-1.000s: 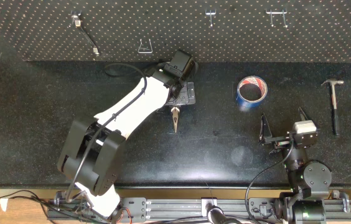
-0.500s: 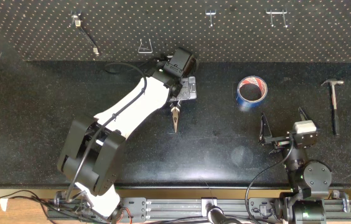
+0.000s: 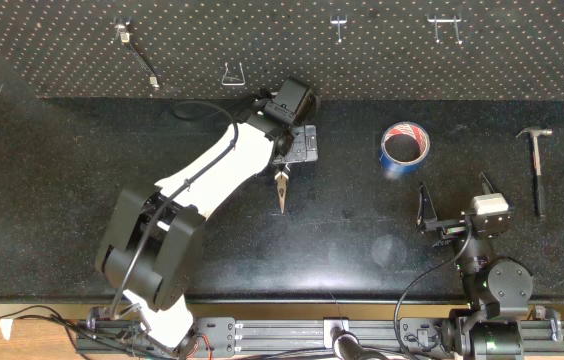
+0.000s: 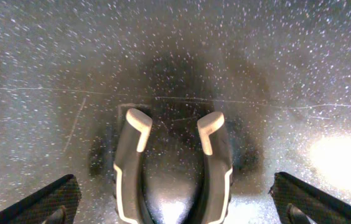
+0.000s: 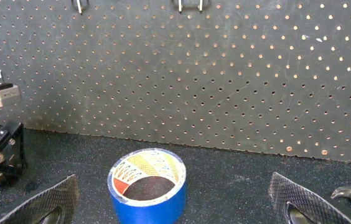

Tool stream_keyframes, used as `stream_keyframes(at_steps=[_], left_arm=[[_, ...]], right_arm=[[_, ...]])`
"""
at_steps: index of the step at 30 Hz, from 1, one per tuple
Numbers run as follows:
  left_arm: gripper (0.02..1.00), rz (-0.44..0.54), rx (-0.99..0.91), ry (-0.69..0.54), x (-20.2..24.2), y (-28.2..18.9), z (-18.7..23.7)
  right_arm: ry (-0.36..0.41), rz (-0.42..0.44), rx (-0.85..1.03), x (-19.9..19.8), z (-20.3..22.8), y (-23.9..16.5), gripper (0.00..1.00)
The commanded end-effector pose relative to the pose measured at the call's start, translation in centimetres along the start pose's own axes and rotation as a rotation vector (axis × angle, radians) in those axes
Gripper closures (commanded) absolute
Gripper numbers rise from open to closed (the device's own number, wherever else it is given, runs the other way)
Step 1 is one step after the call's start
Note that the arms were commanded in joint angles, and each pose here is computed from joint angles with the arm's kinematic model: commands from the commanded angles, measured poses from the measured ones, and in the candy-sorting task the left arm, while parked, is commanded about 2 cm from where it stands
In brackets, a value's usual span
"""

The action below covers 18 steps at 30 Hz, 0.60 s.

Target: Place Tools Onto Pegboard

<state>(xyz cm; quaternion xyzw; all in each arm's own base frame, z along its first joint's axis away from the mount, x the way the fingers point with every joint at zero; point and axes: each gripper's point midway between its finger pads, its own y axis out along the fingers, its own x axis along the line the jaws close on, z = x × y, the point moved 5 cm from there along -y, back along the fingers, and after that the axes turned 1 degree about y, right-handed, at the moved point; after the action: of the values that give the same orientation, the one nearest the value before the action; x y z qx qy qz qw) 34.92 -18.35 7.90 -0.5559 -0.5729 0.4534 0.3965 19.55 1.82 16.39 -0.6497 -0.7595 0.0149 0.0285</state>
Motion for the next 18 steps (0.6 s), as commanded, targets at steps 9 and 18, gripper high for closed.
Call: stream_keyframes(at_steps=[9,18], left_arm=[[0.023,0.013,0.044,0.002,-0.11,1.10,0.73],[0.020,0.003,0.071,0.005,0.08,1.37,1.22]], right_arm=[[-0.018,-0.002,0.001,0.08,0.12,-0.01,0.009],[-0.018,-0.002,0.001,0.08,0.12,-0.01,0.009]])
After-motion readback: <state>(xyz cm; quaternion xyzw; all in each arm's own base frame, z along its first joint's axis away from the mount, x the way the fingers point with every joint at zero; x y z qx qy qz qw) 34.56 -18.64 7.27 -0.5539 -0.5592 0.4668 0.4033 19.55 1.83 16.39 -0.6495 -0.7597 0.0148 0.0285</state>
